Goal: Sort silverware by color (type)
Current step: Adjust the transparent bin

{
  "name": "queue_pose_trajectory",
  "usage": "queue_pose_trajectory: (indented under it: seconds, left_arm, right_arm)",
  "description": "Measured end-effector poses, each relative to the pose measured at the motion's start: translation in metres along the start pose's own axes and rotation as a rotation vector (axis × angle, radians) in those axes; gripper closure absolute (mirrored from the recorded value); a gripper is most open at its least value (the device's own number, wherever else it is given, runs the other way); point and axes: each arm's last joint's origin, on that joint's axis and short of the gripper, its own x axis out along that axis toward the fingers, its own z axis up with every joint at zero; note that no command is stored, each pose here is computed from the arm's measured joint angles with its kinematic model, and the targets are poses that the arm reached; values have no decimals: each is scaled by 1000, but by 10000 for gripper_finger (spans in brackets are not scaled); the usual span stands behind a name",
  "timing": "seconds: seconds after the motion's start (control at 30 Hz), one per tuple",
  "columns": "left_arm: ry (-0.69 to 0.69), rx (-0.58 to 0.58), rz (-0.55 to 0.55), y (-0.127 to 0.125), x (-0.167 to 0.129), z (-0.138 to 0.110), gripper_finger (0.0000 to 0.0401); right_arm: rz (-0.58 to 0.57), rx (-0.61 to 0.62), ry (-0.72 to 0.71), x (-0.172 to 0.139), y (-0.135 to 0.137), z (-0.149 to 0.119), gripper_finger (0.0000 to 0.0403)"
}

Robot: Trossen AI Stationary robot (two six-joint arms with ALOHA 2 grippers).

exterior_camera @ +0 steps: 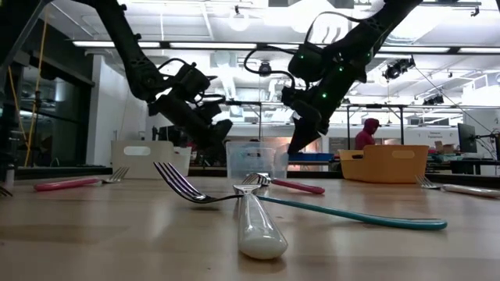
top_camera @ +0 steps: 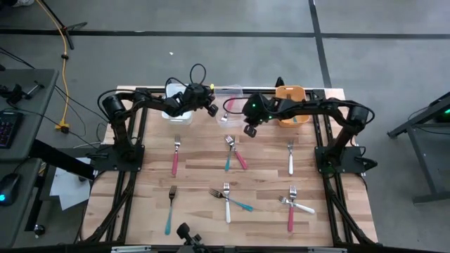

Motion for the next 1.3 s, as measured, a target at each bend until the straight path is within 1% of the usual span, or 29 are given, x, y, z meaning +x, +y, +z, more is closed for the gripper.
queue_pose_trajectory:
  seconds: [0.13, 0.23, 0.4, 0.5, 0.6, 0.67, 0.83, 0.93, 1.17, 1.3]
  left_arm:
    - [-29, -4, -23, 1, 0, 3, 401]
    - [-53, 1, -34, 0, 0, 5, 401]
    - [-58, 11, -32, 1, 0, 6, 401]
    - [-16, 31, -26, 2, -1, 3, 401]
    - [10, 39, 20, 3, -2, 1, 401]
    - [27, 29, 42, 5, -2, -1, 401]
    - [17, 18, 53, 6, -2, 0, 401]
    - [4, 10, 52, 5, 2, 5, 401]
    - [23, -5, 46, 3, 19, 12, 401]
    - [66, 1, 50, 3, 25, 10, 401]
  right_arm:
    - [8, -11, 9, 0, 5, -1, 403]
    - [-20, -22, 35, -4, 5, -3, 403]
    - [-87, -28, 32, -28, 4, 0, 403]
    - [-113, -42, -7, -47, 9, 3, 403]
    - [-116, -57, -36, -63, 15, -4, 403]
    - [-116, -56, -43, -70, 17, -14, 403]
    - [-135, -40, -115, -79, 19, -34, 403]
    - [-135, -38, -140, -83, 19, -43, 403]
    - [-134, -29, -147, -86, 19, -52, 403]
    - [-134, -37, -146, -86, 19, -52, 403]
